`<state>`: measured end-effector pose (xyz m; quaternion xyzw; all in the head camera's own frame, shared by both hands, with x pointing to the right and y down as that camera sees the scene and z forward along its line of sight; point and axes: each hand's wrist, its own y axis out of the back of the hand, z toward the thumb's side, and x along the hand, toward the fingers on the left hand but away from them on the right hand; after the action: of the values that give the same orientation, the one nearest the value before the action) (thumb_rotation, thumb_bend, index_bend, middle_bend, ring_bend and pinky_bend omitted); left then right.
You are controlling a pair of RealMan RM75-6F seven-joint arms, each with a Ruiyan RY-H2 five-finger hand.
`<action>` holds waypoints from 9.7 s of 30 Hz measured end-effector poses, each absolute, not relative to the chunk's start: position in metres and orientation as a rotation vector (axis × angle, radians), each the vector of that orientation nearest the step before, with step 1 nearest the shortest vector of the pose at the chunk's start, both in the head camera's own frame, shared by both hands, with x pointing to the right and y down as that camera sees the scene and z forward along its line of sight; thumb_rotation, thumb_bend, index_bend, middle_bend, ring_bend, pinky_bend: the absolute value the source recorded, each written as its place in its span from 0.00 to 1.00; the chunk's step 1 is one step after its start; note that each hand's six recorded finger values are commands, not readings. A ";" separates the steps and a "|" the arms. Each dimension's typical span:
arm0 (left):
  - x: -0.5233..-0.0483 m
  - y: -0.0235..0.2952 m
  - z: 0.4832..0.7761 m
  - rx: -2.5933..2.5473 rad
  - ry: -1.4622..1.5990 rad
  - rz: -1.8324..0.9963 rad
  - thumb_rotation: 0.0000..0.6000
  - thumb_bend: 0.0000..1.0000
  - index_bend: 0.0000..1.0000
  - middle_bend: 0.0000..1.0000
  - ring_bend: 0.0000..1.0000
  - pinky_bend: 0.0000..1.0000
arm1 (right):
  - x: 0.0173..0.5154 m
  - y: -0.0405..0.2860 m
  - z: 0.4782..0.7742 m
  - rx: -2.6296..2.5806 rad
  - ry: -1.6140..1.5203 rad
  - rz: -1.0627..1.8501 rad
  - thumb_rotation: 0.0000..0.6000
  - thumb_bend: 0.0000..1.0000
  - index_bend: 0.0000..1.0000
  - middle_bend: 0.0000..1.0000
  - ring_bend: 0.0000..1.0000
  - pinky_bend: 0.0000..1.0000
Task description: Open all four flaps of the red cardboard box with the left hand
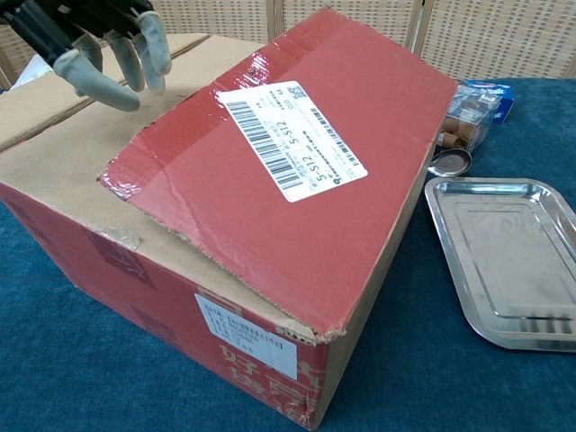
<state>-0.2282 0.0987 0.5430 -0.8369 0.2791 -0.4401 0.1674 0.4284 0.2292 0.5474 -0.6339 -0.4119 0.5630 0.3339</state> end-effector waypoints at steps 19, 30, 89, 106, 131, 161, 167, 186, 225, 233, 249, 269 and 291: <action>-0.182 0.122 0.556 -2.270 0.685 -1.214 1.00 0.00 0.45 0.48 0.41 0.59 | 0.429 0.229 0.543 -1.663 -1.091 1.455 1.00 0.00 0.00 0.00 0.00 0.00; -0.162 0.123 0.544 -2.298 0.731 -1.095 1.00 0.00 0.44 0.47 0.40 0.58 | 0.428 0.229 0.543 -1.668 -1.087 1.453 1.00 0.00 0.00 0.00 0.00 0.00; -0.056 0.146 0.515 -2.182 0.658 -0.538 1.00 0.00 0.25 0.10 0.05 0.26 | 0.427 0.230 0.541 -1.685 -1.091 1.442 1.00 0.00 0.00 0.00 0.00 0.00; -0.042 0.159 0.519 -1.950 0.456 -0.475 1.00 0.00 0.22 0.01 0.02 0.25 | 0.427 0.230 0.541 -1.687 -1.086 1.440 1.00 0.00 0.00 0.00 0.00 0.00; -0.095 0.136 0.533 -1.835 0.454 -0.646 1.00 0.00 0.10 0.00 0.00 0.19 | 0.426 0.230 0.539 -1.691 -1.093 1.432 1.00 0.00 0.00 0.00 0.00 0.00; -0.139 0.100 0.577 -1.732 0.561 -0.857 1.00 0.09 0.00 0.00 0.00 0.18 | 0.425 0.231 0.540 -1.702 -1.089 1.432 1.00 0.00 0.00 0.00 0.00 0.00; -0.142 0.090 0.570 -1.691 0.611 -0.844 1.00 0.10 0.00 0.00 0.00 0.18 | 0.425 0.230 0.539 -1.708 -1.092 1.429 1.00 0.00 0.00 0.00 0.00 0.00; -0.139 0.044 0.533 -1.560 0.700 -0.792 1.00 0.10 0.00 0.00 0.00 0.18 | 0.426 0.231 0.540 -1.721 -1.090 1.435 1.00 0.00 0.00 0.00 0.00 0.00; -0.089 -0.061 0.551 -1.342 0.824 -0.780 1.00 0.10 0.00 0.00 0.00 0.16 | 0.427 0.221 0.548 -1.771 -1.105 1.473 1.00 0.00 0.00 0.00 0.00 0.00; -0.083 -0.056 0.574 -1.346 0.765 -0.805 1.00 0.09 0.00 0.00 0.00 0.17 | 0.426 0.222 0.551 -1.776 -1.094 1.481 1.00 0.00 0.00 0.00 0.00 0.00; -0.097 -0.053 0.580 -1.322 0.753 -0.804 1.00 0.09 0.00 0.00 0.00 0.12 | 0.423 0.223 0.550 -1.781 -1.086 1.472 1.00 0.00 0.00 0.00 0.00 0.00; -0.110 -0.025 0.561 -1.580 0.563 -0.844 1.00 0.09 0.33 0.30 0.24 0.39 | 0.420 0.225 0.553 -1.794 -1.063 1.474 1.00 0.00 0.00 0.00 0.00 0.00; -0.174 0.034 0.574 -1.890 0.403 -1.105 1.00 0.04 0.47 0.48 0.42 0.60 | 0.415 0.227 0.554 -1.791 -1.045 1.467 1.00 0.00 0.00 0.00 0.00 0.00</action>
<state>-0.1741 0.0342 0.5738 -0.7616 0.1623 -0.4452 0.4420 0.4154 0.2267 0.5541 -0.6735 -0.3928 0.5517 0.2961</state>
